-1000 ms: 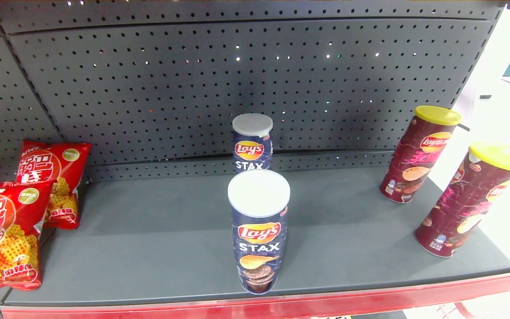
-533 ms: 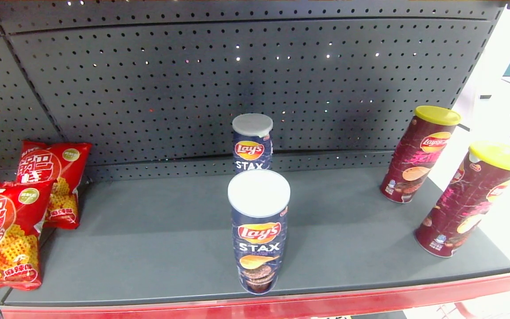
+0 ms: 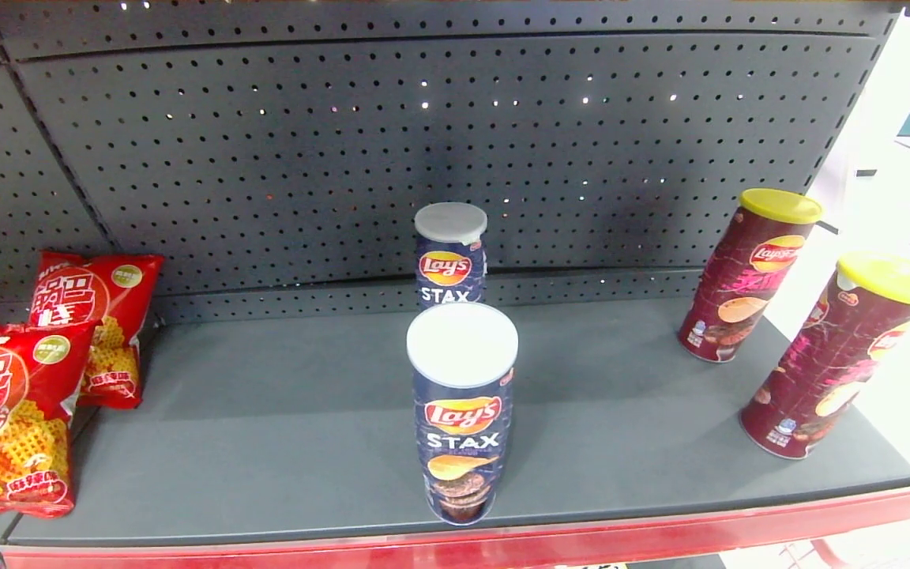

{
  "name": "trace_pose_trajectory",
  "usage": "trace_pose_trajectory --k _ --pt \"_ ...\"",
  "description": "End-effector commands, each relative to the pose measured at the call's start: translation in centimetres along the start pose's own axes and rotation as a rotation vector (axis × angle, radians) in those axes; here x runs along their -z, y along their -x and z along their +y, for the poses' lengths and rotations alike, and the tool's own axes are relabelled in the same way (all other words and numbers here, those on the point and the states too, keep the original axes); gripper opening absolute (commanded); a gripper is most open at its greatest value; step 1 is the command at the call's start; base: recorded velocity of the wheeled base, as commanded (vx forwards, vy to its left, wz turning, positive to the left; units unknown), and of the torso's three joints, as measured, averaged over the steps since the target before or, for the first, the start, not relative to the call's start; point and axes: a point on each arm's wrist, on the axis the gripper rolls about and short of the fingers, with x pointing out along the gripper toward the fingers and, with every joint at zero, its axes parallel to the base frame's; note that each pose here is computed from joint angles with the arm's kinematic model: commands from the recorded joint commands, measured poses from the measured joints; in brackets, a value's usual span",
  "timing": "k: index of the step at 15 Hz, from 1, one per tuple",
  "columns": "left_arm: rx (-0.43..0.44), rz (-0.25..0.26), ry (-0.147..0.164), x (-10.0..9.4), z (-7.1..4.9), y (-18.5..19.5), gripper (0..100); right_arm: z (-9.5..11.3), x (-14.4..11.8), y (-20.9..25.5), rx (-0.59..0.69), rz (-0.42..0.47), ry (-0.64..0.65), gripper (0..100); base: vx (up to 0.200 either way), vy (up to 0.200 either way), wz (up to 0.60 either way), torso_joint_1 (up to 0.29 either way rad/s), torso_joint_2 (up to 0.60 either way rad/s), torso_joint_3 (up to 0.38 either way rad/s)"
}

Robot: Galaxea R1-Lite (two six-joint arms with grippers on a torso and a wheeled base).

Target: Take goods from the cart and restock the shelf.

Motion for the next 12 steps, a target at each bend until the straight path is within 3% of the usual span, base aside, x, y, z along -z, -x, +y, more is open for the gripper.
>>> trace_pose_trajectory --k 1,5,8,11,12 --pt "0.0 0.001 0.0 0.0 0.0 0.0 100 0.01 0.0 0.16 0.0 -0.021 -0.016 100 0.0 0.0 0.0 0.0 0.0 0.0" --pt "0.0 0.001 0.0 0.0 0.0 0.0 100 -0.05 -0.01 0.15 0.025 -0.026 -0.087 100 0.0 0.0 0.0 0.0 0.0 0.0" --pt "0.0 0.001 0.0 0.0 0.0 0.0 100 0.09 -0.02 -0.06 -0.026 0.004 0.033 100 0.0 0.0 0.0 0.0 0.0 0.0" --pt "-0.001 0.001 0.0 0.0 0.0 0.0 100 -0.27 0.78 0.17 0.118 0.051 0.023 100 0.0 0.0 0.0 0.0 0.0 0.0" --pt "0.0 0.001 0.0 0.0 0.0 0.0 100 -0.2 0.65 0.14 0.085 0.039 0.049 100 0.0 0.0 0.0 0.0 0.0 0.0"
